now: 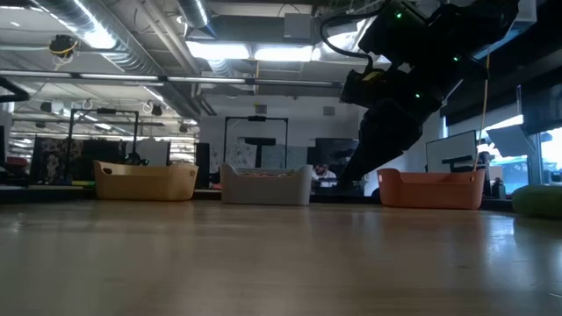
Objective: Sort produce into baskets
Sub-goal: Put the cucumber into the orange bin
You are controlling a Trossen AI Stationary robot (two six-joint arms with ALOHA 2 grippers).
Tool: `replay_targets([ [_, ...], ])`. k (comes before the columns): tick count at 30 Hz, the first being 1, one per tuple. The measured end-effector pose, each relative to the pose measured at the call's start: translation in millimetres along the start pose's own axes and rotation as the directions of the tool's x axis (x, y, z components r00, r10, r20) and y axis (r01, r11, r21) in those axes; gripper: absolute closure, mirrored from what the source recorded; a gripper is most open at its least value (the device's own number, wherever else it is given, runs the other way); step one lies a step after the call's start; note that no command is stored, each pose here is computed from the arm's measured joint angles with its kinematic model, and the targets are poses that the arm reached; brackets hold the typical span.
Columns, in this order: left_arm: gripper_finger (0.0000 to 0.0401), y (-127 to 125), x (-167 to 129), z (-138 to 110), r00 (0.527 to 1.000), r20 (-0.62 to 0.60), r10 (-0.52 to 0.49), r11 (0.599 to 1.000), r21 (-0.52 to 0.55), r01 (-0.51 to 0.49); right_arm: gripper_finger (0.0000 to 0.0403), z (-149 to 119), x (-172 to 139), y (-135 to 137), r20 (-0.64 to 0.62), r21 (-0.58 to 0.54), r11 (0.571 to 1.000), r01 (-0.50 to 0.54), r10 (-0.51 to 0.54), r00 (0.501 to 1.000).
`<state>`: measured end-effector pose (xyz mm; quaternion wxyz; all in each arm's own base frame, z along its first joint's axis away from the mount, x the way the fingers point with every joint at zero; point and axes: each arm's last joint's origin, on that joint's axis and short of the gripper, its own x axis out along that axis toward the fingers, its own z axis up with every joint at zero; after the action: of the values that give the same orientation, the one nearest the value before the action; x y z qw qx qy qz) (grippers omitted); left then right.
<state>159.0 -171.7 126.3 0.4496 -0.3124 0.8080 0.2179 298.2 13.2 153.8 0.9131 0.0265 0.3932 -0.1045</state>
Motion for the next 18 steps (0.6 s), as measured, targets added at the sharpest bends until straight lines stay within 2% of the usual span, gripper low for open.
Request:
replay_targets([
  [9, 0.0224, 0, -5, 8, 0.998, 0.057, -0.017, 0.989, 0.146, 0.008, 0.0151, 0, 0, 0, 0.001, 0.0, 1.0, 0.002, -0.002, 1.0],
  [18, 0.0222, 1, -11, 19, 0.996, 0.082, -0.028, 0.972, 0.236, 0.008, 0.0151, 0, 0, 0, 0.001, -0.012, 1.0, 0.002, -0.002, 1.0],
])
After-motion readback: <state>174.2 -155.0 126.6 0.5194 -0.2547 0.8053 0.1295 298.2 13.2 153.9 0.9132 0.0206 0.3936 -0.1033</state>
